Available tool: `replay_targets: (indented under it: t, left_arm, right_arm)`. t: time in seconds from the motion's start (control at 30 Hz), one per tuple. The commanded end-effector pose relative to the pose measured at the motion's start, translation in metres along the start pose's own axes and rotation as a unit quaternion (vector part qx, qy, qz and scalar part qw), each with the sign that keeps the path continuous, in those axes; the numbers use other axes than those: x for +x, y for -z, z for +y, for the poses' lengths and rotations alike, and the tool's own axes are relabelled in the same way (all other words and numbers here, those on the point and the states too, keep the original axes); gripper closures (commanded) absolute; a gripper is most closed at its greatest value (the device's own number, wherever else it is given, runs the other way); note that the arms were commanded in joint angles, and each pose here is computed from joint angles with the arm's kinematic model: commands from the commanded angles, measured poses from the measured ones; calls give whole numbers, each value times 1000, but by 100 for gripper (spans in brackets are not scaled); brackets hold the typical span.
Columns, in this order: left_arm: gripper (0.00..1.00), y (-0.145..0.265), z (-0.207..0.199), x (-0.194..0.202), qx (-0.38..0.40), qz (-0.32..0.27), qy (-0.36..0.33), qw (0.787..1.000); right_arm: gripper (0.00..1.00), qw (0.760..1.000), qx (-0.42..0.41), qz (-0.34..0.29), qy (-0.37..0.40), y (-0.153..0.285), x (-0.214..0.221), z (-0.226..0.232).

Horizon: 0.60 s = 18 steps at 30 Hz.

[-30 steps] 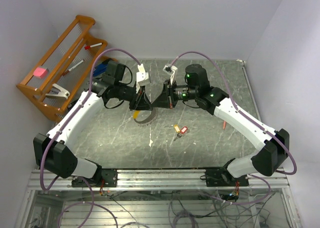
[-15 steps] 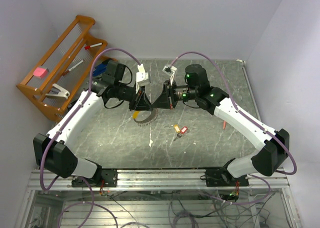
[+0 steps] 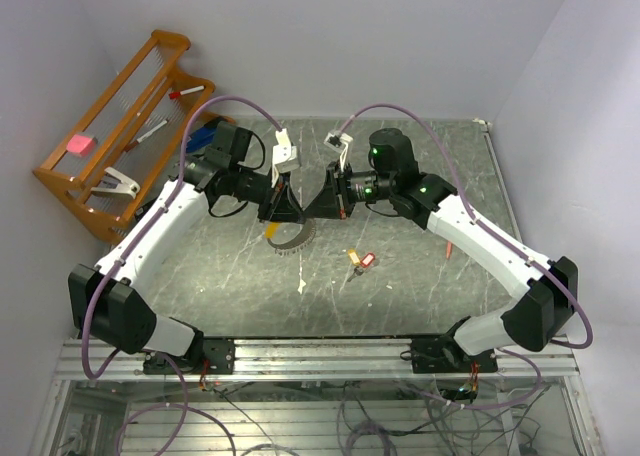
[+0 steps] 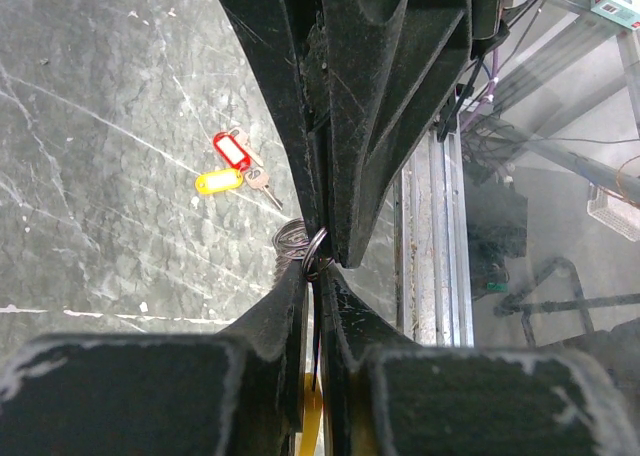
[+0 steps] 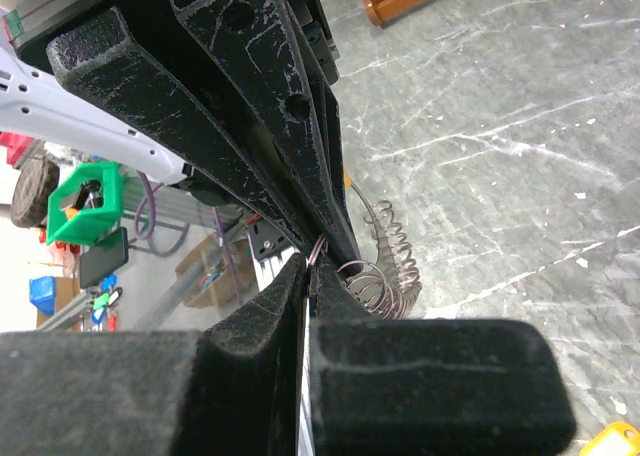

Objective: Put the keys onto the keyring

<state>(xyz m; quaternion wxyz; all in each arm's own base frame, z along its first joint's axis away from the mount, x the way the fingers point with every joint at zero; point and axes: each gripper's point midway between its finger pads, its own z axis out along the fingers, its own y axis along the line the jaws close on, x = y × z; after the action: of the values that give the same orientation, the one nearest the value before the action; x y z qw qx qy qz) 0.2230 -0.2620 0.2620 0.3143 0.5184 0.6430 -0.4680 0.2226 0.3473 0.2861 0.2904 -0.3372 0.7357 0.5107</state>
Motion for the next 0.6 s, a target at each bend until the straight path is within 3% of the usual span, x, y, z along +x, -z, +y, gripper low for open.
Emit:
replay_targets:
  t: [0.0, 0.33, 0.57]
  left_arm:
    - [93, 3, -11, -31, 30, -43, -64, 997]
    - [93, 7, -17, -26, 40, -41, -80, 995]
    - [93, 9, -21, -25, 49, -45, -81, 995]
  right_arm:
    - [100, 1000, -4, 21, -9, -4, 9, 0]
    - [60, 999, 39, -4, 2, 13, -5, -4]
    - [48, 996, 75, -38, 3, 42, -25, -19]
